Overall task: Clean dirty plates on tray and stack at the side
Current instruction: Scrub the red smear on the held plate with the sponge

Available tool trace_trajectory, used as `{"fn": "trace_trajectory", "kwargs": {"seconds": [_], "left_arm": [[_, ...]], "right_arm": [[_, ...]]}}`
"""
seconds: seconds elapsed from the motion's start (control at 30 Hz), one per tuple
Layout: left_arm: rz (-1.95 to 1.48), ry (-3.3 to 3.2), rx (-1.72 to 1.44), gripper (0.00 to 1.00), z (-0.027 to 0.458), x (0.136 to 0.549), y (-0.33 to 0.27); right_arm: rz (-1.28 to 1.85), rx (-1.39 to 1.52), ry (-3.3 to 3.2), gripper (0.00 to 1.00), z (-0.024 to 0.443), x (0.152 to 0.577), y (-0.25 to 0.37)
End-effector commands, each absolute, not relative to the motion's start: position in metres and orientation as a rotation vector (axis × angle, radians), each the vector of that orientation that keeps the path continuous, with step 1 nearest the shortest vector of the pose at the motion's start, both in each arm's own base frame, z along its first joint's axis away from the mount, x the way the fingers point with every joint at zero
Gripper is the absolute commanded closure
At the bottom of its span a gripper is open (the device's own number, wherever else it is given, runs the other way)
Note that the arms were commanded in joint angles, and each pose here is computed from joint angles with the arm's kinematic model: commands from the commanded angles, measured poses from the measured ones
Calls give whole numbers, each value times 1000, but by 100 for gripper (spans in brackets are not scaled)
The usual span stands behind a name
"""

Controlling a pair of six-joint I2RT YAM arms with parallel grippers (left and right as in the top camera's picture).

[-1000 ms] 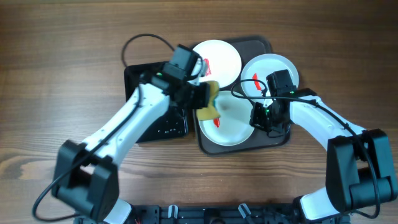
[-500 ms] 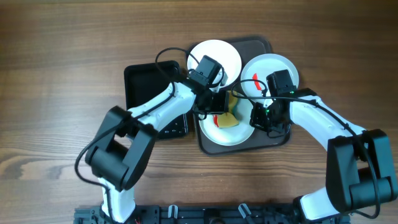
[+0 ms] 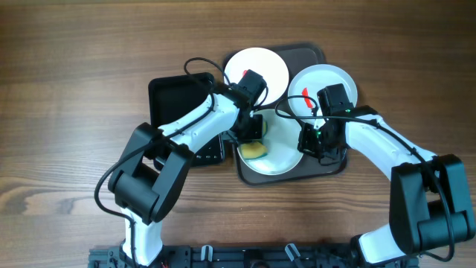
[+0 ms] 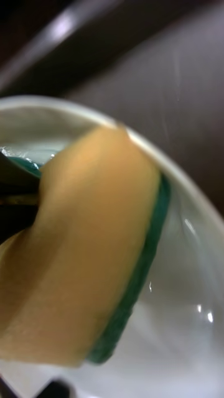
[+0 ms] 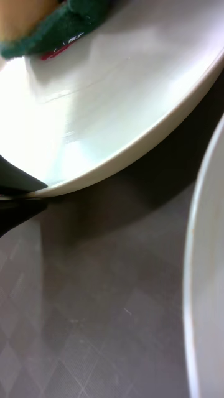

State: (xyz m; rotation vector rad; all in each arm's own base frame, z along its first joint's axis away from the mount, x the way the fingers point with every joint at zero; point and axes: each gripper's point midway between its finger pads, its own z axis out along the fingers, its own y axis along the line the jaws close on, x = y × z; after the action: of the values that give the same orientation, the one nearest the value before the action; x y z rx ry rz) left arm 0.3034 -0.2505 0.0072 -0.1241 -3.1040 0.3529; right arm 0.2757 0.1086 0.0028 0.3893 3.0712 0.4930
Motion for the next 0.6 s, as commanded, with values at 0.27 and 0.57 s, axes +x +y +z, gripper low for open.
{"fn": "trace_trajectory", "kwargs": {"seconds": [0.27, 0.57], "left_arm": [[724, -2956, -166, 96, 0, 300, -288], [805, -2900, -313, 96, -8, 268, -340]], "right_arm": [[425, 405, 3069, 96, 3, 274, 99], [432, 404, 3070, 96, 3, 274, 100]]}}
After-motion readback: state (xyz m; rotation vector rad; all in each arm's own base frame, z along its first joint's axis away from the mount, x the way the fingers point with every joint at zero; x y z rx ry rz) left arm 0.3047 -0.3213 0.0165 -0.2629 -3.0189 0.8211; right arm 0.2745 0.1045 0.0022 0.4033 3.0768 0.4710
